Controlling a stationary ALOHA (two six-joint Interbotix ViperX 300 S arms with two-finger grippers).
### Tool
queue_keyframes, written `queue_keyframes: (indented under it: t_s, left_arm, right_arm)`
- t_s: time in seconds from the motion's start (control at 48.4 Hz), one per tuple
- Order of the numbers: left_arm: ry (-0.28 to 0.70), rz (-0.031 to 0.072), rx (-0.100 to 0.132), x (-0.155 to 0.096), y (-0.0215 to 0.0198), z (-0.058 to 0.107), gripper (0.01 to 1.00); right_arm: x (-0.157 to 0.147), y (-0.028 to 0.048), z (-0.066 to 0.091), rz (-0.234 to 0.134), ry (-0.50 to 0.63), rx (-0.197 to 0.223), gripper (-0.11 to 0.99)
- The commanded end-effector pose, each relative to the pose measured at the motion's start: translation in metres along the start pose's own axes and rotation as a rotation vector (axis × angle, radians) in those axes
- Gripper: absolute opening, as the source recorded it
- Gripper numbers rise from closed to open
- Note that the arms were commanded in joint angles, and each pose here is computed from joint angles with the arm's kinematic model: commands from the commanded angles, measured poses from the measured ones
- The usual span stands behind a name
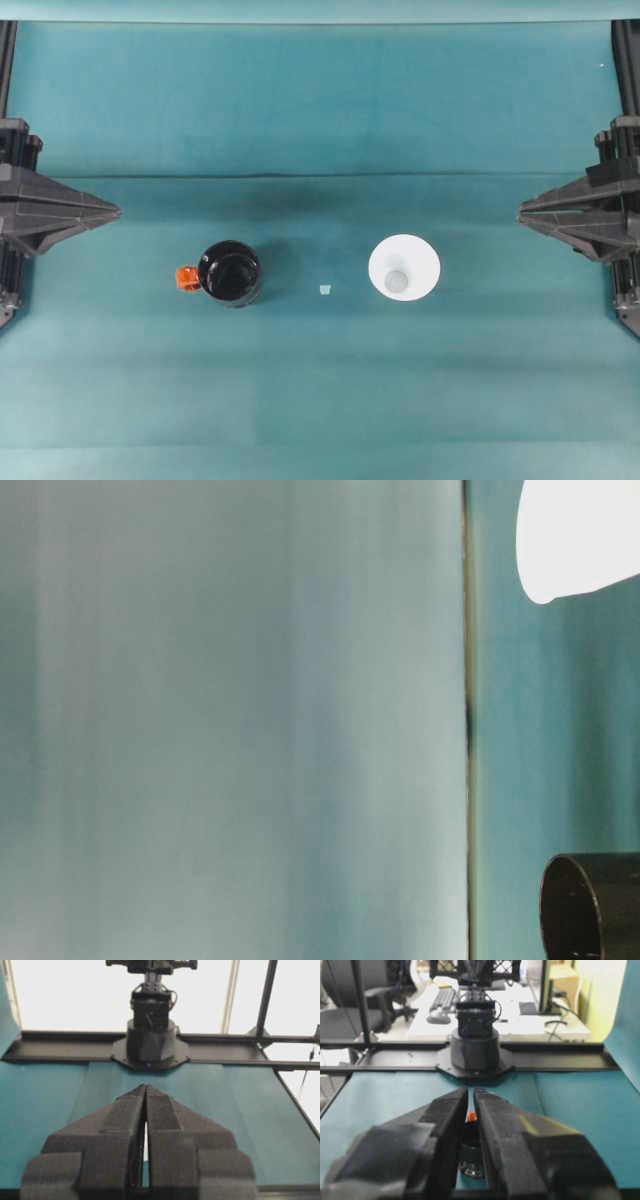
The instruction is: Put the paper cup into the moved red handle cup holder.
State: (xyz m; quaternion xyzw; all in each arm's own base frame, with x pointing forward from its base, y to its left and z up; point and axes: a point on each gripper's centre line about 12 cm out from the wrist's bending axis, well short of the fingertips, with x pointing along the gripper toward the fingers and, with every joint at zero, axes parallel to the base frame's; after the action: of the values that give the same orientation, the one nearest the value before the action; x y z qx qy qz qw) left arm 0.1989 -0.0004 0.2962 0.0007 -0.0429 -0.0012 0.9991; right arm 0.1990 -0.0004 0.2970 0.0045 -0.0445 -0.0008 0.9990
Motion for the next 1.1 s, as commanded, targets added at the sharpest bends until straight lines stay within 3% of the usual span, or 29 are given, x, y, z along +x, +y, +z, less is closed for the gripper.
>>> queue_keyframes:
  t_s: [0.0,0.083,0.145,0.289,0.413,0.641,0.765,0.951,1.075]
  left_arm:
    - [0.010,-0.025,-0.042,0.007,-0.0051,0.004,0.024]
    - [0.009,-0.040,-0.068,0.009,-0.0081,0.008,0.024]
    - [0.011,-0.043,-0.083,0.010,-0.0088,0.009,0.024]
    - [0.054,-0.039,-0.085,0.014,-0.0085,0.016,0.024]
    - [0.207,-0.033,-0.082,0.022,-0.0090,0.011,0.024]
    - [0.555,-0.008,-0.092,0.033,-0.0089,-0.030,0.024]
    - [0.618,0.002,-0.121,0.046,-0.0102,-0.039,0.024]
    - [0.745,0.033,-0.176,0.055,-0.0114,-0.054,0.024]
    - [0.808,0.042,-0.179,0.060,-0.0115,-0.059,0.024]
  right_arm:
    - [0.002,0.0029,0.006,0.014,-0.015,0.021,0.00]
    - [0.003,0.0023,0.008,0.005,-0.001,0.090,0.02]
    - [0.003,0.0022,0.008,0.002,0.021,0.128,-0.04]
    - [-0.001,0.0019,0.003,-0.003,0.087,0.170,-0.10]
    - [-0.002,0.0018,-0.001,-0.006,0.140,0.173,-0.10]
    - [-0.001,-0.0031,-0.009,-0.039,0.242,0.181,-0.10]
    - [0.000,-0.0074,-0.017,-0.067,0.309,0.197,-0.10]
    - [0.005,-0.0078,-0.029,-0.078,0.379,0.222,-0.10]
    - [0.008,-0.0082,-0.033,-0.083,0.400,0.228,-0.10]
